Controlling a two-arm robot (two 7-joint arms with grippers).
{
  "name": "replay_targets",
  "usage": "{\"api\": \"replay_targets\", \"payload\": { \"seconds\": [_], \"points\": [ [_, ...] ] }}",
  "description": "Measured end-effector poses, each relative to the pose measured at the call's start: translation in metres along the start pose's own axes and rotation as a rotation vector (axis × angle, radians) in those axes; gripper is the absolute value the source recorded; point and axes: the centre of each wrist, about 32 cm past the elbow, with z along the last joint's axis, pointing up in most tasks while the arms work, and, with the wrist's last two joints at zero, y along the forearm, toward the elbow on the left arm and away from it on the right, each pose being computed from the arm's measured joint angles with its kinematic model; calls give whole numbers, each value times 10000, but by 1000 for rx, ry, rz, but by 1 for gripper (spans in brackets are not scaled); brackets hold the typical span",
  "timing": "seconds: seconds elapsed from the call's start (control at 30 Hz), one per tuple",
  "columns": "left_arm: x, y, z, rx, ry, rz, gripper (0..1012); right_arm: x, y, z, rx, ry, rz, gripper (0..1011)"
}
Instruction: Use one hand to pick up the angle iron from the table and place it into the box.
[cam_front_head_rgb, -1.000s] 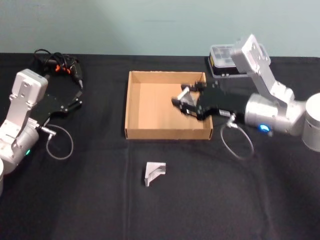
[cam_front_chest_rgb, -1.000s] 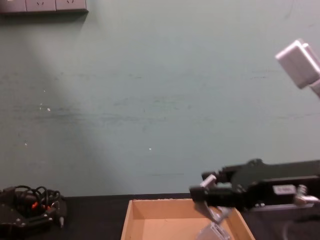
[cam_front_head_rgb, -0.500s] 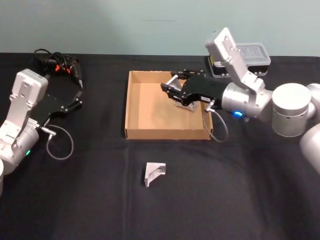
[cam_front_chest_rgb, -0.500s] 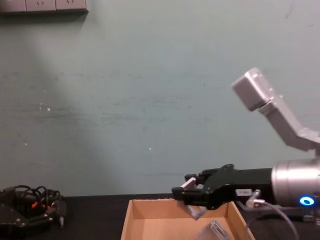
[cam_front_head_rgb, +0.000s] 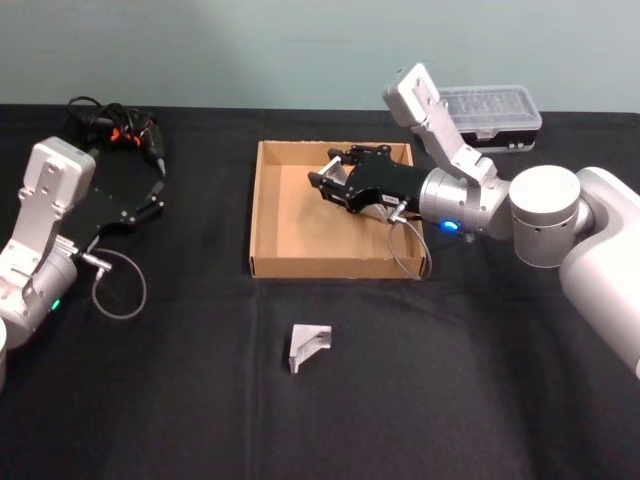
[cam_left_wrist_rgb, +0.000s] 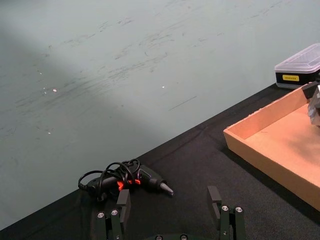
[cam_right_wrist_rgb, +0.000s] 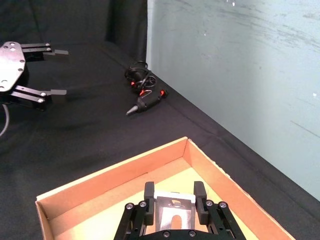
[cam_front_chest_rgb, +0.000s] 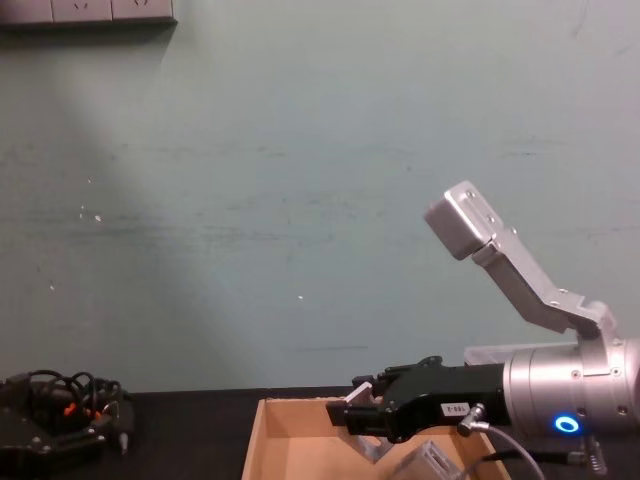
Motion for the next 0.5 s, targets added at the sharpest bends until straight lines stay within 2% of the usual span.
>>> {"api": "replay_targets", "payload": {
  "seconds": [0.37,0.47,0.5],
  "points": [
    [0,0,0,0,0,0,1000,11,53,-10,-8,10,-4,481],
    [0,0,0,0,0,0,1000,9,60,-10,-13,16,-2,540],
    [0,0,0,0,0,0,1000,9,63,-12,-15,19,1,599]
  ]
}}
